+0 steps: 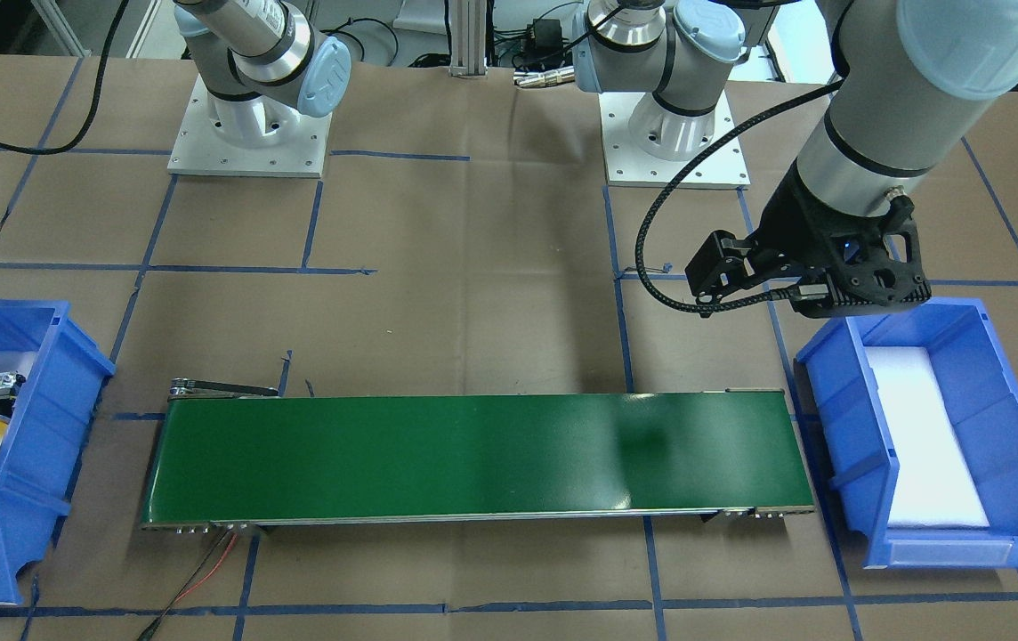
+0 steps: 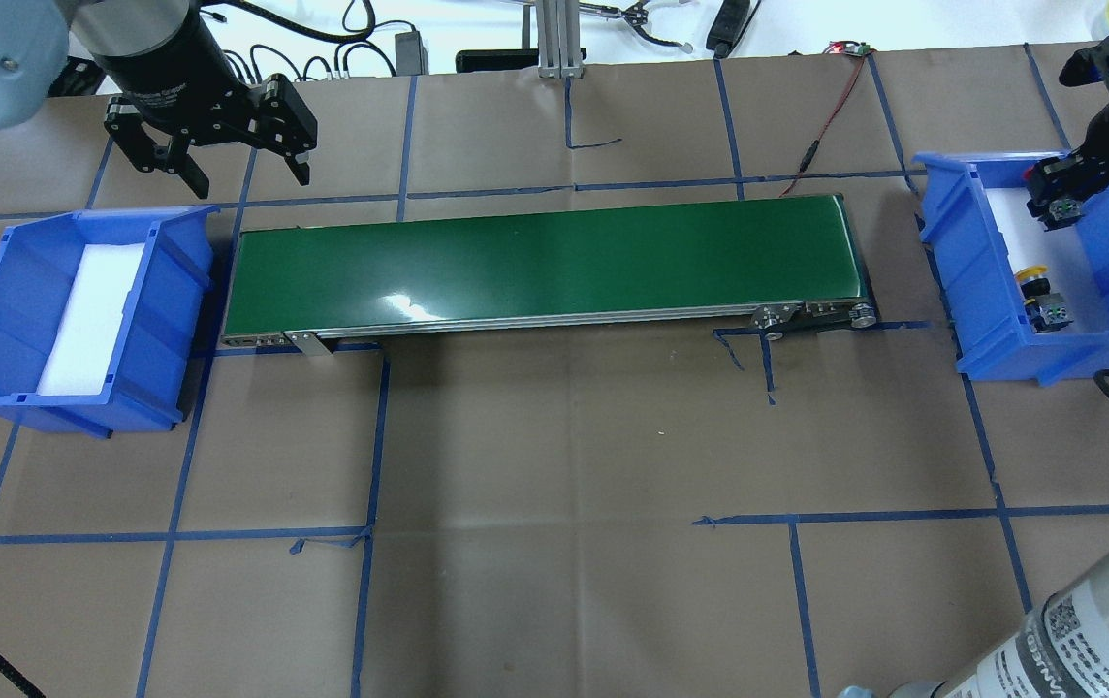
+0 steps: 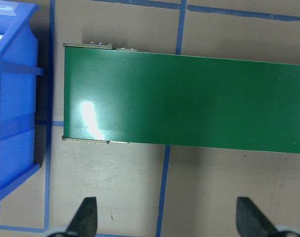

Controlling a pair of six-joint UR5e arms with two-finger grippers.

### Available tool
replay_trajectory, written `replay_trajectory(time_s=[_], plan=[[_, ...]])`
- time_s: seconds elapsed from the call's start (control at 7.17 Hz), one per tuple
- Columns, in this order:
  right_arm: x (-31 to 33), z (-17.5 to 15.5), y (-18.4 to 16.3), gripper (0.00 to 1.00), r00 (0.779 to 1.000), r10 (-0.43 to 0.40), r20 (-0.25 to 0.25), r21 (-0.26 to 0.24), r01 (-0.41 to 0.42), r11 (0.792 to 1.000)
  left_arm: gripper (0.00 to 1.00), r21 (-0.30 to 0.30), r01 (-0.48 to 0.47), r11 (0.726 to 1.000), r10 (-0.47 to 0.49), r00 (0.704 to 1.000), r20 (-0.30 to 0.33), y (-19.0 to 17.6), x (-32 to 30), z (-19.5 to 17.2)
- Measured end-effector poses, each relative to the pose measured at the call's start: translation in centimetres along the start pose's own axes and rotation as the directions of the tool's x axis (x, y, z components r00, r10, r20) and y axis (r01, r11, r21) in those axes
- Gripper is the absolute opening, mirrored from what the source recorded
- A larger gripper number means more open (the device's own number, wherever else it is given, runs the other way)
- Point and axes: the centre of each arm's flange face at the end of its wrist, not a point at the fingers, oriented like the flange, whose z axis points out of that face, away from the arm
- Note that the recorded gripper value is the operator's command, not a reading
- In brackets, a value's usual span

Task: Transport two buttons from left to right
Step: 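Place the red button beside the yellow one and open the right gripper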

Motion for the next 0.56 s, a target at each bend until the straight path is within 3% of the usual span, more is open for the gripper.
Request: replay_trajectory(time_s=[0.28,0.42,0.56], plan=[[0.0,2.6,0.0,0.09,1.000,0.006,0.028,-0.025,-0.006,1.000,0.99,0.000,0.000,1.000,0.000,1.000,0.000,0.0,0.0,0.0],[-0.2,3.4,0.2,0.38,0.999,0.010,0.037,-0.035,-0.009,0.999,0.99,0.000,0.000,1.000,0.000,1.000,0.000,0.0,0.0,0.0],[-0.3,3.9,0.3,0.96,0.999,0.013,0.042,-0.042,-0.011,0.999,0.99,0.000,0.000,1.000,0.000,1.000,0.000,0.0,0.0,0.0]])
